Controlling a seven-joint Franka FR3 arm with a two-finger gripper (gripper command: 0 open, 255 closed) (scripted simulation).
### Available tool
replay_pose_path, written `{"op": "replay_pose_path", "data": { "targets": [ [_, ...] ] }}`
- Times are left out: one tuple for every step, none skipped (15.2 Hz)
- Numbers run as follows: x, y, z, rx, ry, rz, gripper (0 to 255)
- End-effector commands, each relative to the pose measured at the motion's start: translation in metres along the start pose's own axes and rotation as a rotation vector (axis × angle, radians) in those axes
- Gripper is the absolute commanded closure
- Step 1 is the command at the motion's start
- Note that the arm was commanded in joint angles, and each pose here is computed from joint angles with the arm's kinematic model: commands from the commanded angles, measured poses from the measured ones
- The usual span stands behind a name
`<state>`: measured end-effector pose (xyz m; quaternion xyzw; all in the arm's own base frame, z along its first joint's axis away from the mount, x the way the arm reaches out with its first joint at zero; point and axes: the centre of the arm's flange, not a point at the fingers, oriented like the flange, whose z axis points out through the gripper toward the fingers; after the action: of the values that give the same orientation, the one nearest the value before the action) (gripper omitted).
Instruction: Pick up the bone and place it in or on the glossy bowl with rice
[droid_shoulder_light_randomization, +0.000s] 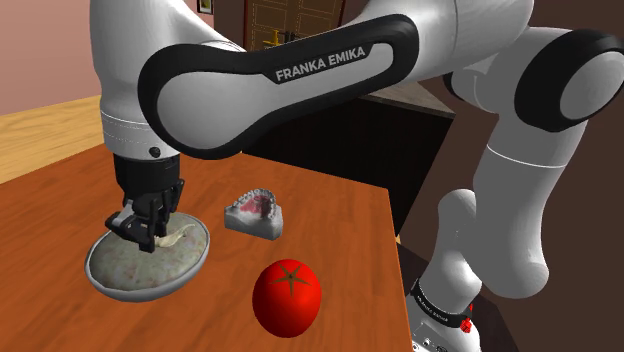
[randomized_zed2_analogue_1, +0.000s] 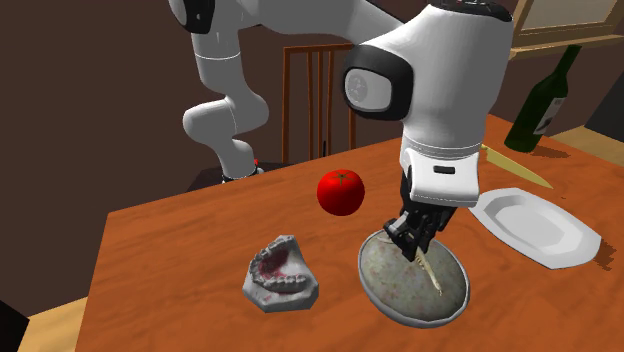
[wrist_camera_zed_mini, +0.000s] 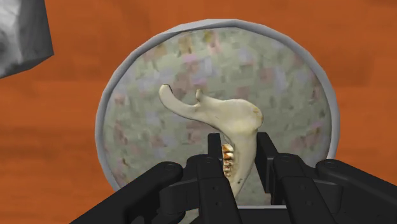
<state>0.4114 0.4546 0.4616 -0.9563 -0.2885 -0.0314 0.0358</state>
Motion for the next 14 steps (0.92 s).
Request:
{"op": "replay_pose_path", "data": {
  "targets": [
    [0.0, 0.0, 0.001, 0.0, -0.001, 0.0, 255],
    [0.0, 0.0, 0.001, 0.0, -0.001, 0.0, 255],
    [0.0, 0.0, 0.001, 0.0, -0.001, 0.0, 255],
    [0.0, 0.0, 0.001, 0.0, -0.001, 0.0, 0],
    [0.0, 0.0, 0.001, 0.0, -0.001, 0.0, 0],
    [0.0, 0.0, 0.001, 0.0, -0.001, 0.0, 0],
    [0.0, -0.001, 0.0, 0.0, -0.001, 0.0, 0],
    [0.0, -0.001, 0.0, 0.0, -0.001, 0.0, 0],
    [0.0, 0.0, 0.001, 0.0, -0.001, 0.0, 0],
    [0.0, 0.0, -0.012, 0.0, -0.001, 0.0, 0],
    [0.0, 0.0, -0.025, 0.0, -0.001, 0.0, 0],
    [0.0, 0.0, -0.038, 0.0, -0.001, 0.0, 0],
    [0.0, 0.0, -0.049, 0.0, -0.001, 0.0, 0],
    [0.0, 0.0, -0.049, 0.0, -0.001, 0.0, 0]
  ]
}}
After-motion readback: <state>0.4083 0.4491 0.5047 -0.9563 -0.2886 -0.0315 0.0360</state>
